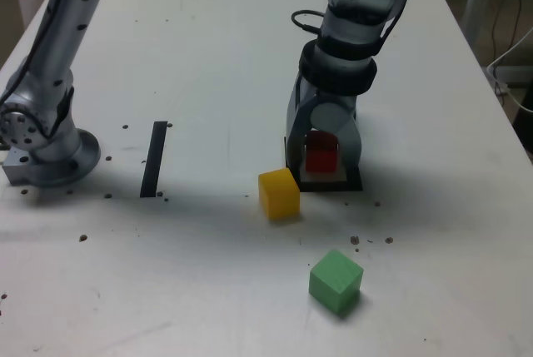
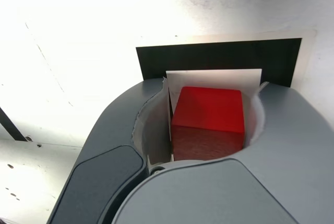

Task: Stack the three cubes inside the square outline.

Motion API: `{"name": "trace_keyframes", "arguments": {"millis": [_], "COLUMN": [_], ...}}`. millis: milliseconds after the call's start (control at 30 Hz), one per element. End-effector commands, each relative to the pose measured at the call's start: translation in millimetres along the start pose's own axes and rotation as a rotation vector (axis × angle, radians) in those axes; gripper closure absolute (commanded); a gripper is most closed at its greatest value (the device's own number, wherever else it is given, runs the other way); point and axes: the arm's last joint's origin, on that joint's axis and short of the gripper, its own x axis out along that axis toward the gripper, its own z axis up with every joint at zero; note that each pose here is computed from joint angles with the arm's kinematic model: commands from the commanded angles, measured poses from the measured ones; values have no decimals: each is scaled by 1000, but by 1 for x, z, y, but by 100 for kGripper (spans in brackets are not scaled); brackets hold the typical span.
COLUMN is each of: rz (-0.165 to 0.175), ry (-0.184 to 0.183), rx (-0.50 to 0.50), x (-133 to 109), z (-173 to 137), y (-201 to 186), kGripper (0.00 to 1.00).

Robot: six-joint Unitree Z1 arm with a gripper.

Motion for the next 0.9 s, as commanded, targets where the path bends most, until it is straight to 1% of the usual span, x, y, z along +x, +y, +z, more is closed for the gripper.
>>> {"name": "trace_keyframes", "arguments": {"millis": [0, 133, 200, 367, 467, 567, 767, 867], "rz": [-3, -2, 3, 31, 45, 49, 54, 60], "ry": [2, 2, -7, -41, -52, -52, -32, -35], "rx": [-1, -3, -3, -10, -19, -25, -13, -1], "x": [2, 1, -1, -15, -25, -30, -29, -30], "z": [0, -1, -3, -17, -30, -43, -59, -65], "y": [1, 2, 2, 2, 2, 2, -5, -15], "kGripper": [2, 1, 1, 1, 1, 1, 1, 1]}}
